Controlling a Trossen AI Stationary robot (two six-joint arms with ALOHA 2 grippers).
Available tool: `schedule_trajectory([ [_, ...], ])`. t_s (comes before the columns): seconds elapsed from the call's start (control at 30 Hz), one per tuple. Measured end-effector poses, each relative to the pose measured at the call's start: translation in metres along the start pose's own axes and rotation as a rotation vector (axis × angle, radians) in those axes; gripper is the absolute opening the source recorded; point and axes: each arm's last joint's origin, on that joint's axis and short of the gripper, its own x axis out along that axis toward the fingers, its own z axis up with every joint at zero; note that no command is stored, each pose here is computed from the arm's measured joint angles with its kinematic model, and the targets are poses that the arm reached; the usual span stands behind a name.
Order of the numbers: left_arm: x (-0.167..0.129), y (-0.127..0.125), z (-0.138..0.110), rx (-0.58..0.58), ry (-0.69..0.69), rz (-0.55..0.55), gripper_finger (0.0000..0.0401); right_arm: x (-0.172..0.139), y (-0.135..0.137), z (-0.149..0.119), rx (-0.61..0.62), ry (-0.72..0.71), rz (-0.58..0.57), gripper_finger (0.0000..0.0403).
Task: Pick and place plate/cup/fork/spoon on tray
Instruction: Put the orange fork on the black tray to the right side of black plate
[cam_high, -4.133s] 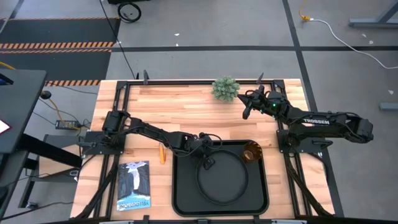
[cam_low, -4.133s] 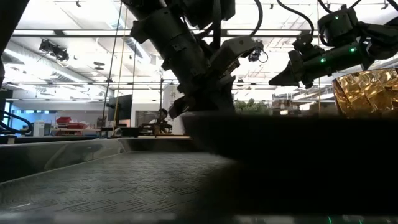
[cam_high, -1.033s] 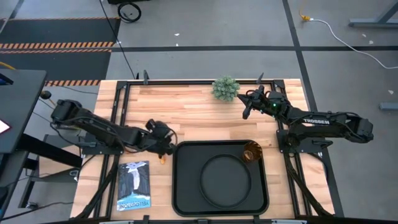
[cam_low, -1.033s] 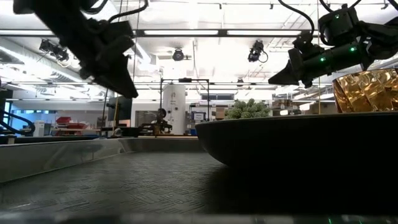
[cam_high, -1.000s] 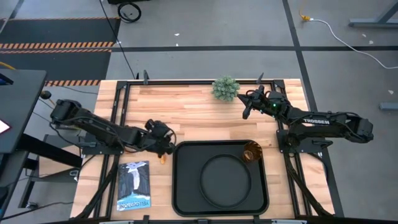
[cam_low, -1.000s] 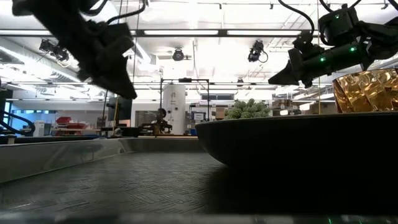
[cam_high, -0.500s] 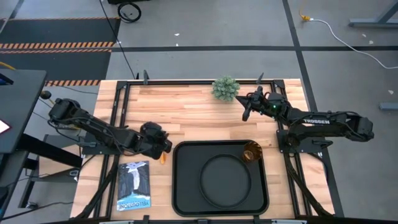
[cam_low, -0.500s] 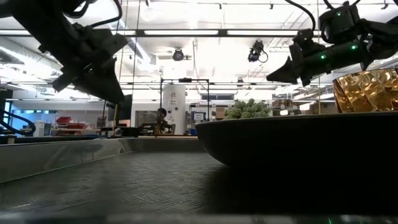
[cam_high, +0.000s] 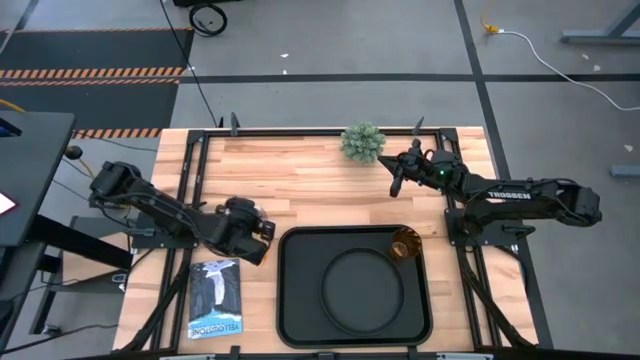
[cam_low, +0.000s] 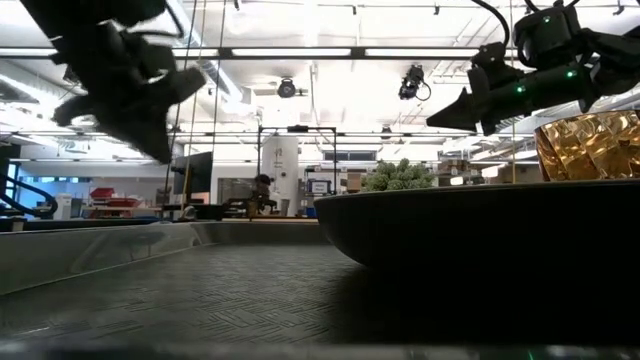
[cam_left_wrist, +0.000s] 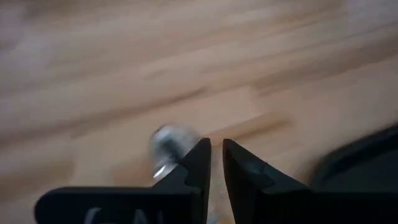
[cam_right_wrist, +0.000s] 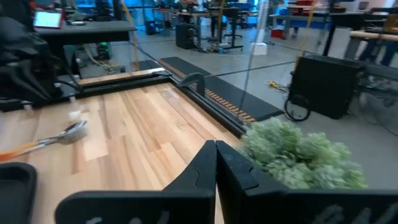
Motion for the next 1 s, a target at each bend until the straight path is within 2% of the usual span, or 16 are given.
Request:
schedule_trajectory([
  [0.17, 0.002, 0.011, -0.006, -0.098, 0.171, 0.162, 0.0048, 0.0, 0.002, 0.001, -0.001, -0.007, 0.042, 0.0007],
  [0.4, 0.006, -0.001, -0.006, -0.176, 0.244, 0.079, 0.0072, 0.0, 0.006, 0.001, -0.014, -0.011, 0.06, 0.0007],
  [0.67, 0.032, -0.015, -0.001, -0.137, 0.266, 0.062, 0.0135, -0.001, 0.01, 0.002, -0.024, -0.019, 0.085, 0.0007],
  [0.83, 0.051, -0.022, 0.001, -0.113, 0.327, 0.052, 0.0137, -0.001, 0.012, 0.002, -0.022, -0.023, 0.094, 0.0007],
  [1.0, 0.057, -0.025, 0.0, -0.086, 0.368, 0.032, 0.0129, 0.0, 0.012, 0.001, -0.023, -0.015, 0.097, 0.0007],
])
